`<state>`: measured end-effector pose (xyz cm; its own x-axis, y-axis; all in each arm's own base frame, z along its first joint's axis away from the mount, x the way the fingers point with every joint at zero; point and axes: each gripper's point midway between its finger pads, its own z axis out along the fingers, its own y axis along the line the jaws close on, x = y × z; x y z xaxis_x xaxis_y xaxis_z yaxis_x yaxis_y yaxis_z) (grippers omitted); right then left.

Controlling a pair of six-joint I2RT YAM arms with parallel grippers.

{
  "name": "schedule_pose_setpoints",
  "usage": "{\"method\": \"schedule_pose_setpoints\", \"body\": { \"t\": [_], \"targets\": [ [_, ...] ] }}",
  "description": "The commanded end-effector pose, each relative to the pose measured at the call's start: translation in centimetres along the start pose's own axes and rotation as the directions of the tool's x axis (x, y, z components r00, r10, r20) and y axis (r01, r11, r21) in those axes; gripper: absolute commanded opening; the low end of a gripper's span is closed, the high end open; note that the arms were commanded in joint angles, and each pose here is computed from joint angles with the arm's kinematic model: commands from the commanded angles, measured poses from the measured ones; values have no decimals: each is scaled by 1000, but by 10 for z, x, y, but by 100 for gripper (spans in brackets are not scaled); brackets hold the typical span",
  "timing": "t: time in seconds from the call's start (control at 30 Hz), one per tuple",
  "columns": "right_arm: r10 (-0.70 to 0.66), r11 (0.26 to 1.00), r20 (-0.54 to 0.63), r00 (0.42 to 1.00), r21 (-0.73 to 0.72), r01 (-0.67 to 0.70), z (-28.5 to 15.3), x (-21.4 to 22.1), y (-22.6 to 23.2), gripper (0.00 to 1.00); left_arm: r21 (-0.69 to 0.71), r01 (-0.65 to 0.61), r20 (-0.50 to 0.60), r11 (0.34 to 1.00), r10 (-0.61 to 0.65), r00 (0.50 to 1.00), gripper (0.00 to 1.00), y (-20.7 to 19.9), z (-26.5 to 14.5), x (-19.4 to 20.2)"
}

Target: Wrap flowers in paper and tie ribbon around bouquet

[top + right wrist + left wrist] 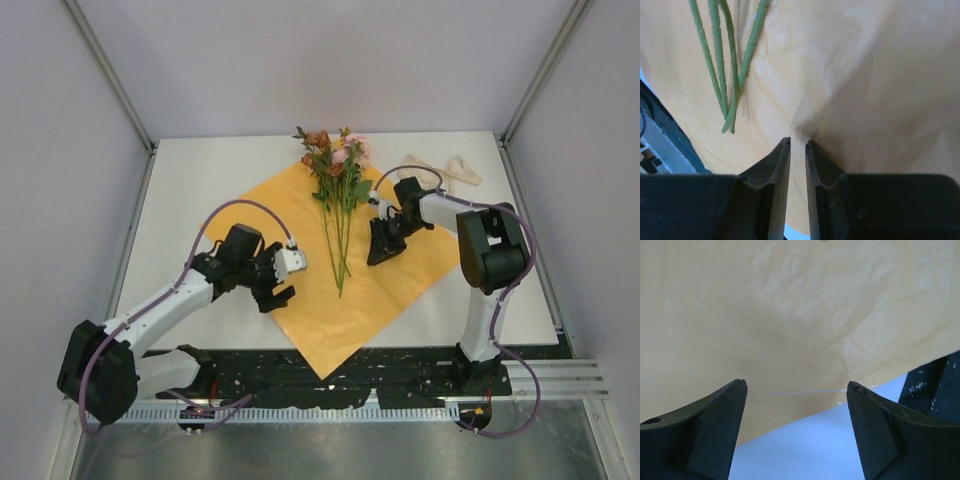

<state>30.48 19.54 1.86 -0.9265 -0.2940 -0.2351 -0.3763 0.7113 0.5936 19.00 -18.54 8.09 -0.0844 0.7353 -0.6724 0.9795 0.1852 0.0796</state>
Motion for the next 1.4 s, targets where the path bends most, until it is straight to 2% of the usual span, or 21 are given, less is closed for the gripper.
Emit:
{"method": "schedule_pose_setpoints", "body": {
  "t": [0.0,0.13,0.23,0.3,0.33,0.37,0.43,0.47,0.5,0.53,0.67,0.93,1.13,1.2,1.37],
  "targets": [
    [-20,987,25,1000,162,15,-19,-25,-37,25,-108,375,158,921,-357,921,82,67,-3,-41],
    [-11,977,0,1000,213,11,-32,-28,-56,25,-101,575,187,812,-552,812,78,98,-1,-41],
    [-32,991,22,999,134,29,-35,-36,-39,28,-41,656,200,754,-637,745,77,102,10,-45],
    [-42,998,99,994,43,38,-38,-51,-16,31,13,723,198,691,-711,675,74,104,19,-49],
    [-52,999,144,988,4,52,-44,-59,-3,33,42,767,177,640,-760,625,71,104,26,-48],
    [-48,999,206,977,-13,52,-50,-73,6,34,58,791,167,609,-787,594,66,108,30,-47],
    [-29,998,291,956,-40,42,-56,-96,16,41,69,819,142,569,-819,557,60,115,38,-41],
    [-21,997,313,949,-67,44,-58,-103,22,55,64,831,134,553,-829,542,58,119,44,-36],
    [-2,997,364,931,-77,32,-60,-118,23,60,59,841,130,537,-840,527,57,123,47,-32],
    [37,996,379,925,-91,-2,-59,-124,25,69,56,846,129,531,-844,521,56,125,49,-30],
    [34,998,451,892,-61,-7,-51,-162,19,72,18,861,98,508,-858,504,53,132,59,-18],
    [63,998,550,833,-40,-49,-37,-215,-3,71,-34,887,76,461,-883,462,46,147,66,0],
    [88,996,546,833,-48,-74,-19,-228,-12,73,-54,894,53,445,-893,447,44,152,67,2],
    [96,995,542,835,-72,-68,-12,-230,-9,71,-53,895,43,442,-895,444,43,153,69,3],
    [106,992,520,848,-109,-58,5,-227,10,65,-67,914,2,399,-916,400,33,157,76,7]
  ]
}}
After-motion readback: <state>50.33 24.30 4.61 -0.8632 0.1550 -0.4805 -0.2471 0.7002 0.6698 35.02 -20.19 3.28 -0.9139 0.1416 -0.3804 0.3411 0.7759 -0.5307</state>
